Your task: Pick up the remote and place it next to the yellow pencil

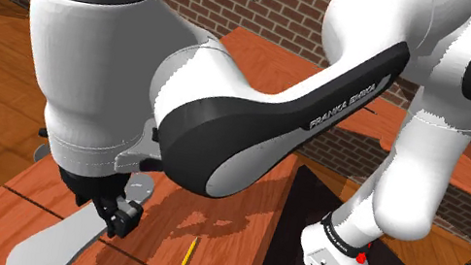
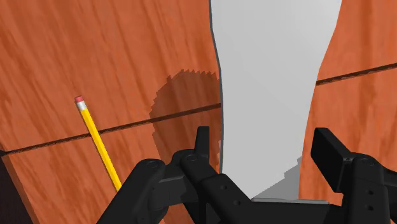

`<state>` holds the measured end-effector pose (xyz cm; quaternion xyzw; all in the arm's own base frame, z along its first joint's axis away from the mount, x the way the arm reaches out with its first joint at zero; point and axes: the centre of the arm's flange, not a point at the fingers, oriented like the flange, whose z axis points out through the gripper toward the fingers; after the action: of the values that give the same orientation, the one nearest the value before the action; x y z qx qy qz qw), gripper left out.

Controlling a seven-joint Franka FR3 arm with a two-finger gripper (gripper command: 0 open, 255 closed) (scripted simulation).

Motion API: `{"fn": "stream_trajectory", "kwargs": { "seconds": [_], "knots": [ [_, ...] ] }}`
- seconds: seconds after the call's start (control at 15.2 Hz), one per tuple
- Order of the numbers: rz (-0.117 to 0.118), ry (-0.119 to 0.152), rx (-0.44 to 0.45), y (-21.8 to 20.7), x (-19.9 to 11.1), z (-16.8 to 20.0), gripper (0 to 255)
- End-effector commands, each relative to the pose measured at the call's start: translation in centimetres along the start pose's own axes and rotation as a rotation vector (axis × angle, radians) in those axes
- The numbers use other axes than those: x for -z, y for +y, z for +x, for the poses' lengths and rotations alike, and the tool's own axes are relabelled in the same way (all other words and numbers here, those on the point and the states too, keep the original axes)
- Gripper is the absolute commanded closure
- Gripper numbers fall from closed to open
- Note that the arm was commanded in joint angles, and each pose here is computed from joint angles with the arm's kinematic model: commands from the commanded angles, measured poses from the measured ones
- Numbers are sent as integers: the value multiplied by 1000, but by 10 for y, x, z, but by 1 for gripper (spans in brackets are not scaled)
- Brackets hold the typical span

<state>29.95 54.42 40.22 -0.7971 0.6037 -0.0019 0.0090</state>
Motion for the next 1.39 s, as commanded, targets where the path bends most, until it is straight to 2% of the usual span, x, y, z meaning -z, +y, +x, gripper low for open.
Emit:
{"fn": "stream_trajectory", "kwargs": {
  "seconds": [0.0,0.53,1.06,1.12,1.32],
  "knots": [
    [1,0,0,0,-10,0,255],
    [1,0,0,1,-56,0,255],
    [1,0,0,1,-56,0,255],
    [1,0,0,1,-56,0,0],
    [1,0,0,1,-56,0,0]
  ]
}}
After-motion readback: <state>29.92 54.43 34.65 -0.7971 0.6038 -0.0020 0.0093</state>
